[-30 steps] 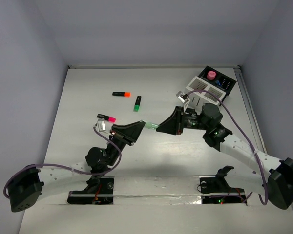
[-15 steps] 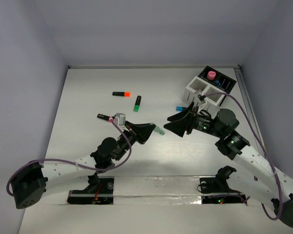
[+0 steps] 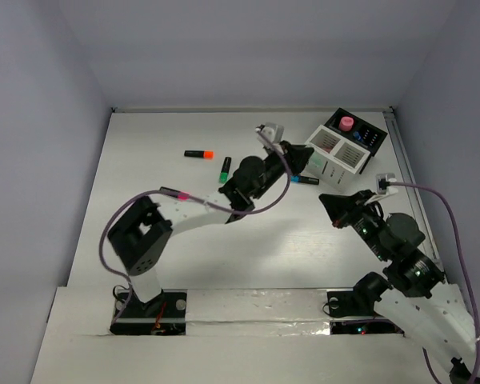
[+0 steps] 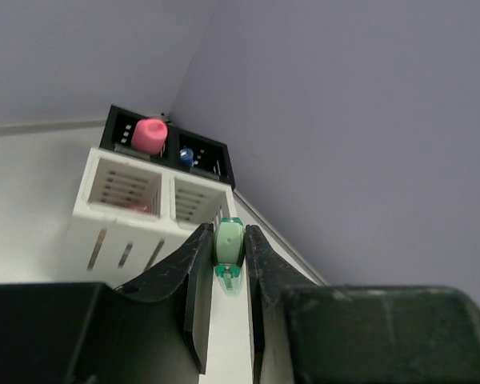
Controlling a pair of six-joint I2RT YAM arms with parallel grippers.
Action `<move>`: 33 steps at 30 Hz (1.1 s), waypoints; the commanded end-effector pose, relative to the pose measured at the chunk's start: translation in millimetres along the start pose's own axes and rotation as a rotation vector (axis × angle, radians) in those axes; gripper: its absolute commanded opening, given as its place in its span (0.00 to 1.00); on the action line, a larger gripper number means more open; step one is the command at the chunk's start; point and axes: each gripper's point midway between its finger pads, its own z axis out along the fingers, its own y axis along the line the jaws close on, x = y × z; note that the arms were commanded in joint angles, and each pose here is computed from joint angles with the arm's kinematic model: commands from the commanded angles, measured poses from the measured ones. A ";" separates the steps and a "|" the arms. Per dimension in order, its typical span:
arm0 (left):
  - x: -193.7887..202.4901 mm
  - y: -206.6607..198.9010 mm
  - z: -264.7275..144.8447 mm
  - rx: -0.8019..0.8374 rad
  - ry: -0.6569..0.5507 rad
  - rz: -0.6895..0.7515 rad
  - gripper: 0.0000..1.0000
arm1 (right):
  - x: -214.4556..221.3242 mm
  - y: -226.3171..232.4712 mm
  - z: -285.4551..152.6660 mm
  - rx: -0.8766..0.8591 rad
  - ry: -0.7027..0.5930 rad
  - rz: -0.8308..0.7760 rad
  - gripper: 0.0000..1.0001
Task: Sort the stationery into containers
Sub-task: Place the pen in the storage box.
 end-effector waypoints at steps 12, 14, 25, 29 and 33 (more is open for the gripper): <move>30.5 36.1 143.1 0.014 0.025 0.086 0.00 | 32.8 -17.2 -17.9 -0.009 0.040 0.004 0.00; 33.3 38.0 147.7 0.009 0.024 0.082 0.00 | 36.4 -16.7 -17.6 -0.016 0.058 -0.009 0.00; 61.6 68.8 163.7 -0.034 0.067 0.097 0.00 | 40.9 -19.9 -13.2 -0.007 0.074 -0.034 0.00; 60.4 75.4 164.6 -0.046 0.070 0.095 0.06 | 41.4 -20.8 -11.1 -0.001 0.075 -0.035 0.00; 60.0 73.6 163.6 -0.038 0.075 0.100 0.22 | 39.7 -20.3 -8.8 0.002 0.070 -0.033 0.00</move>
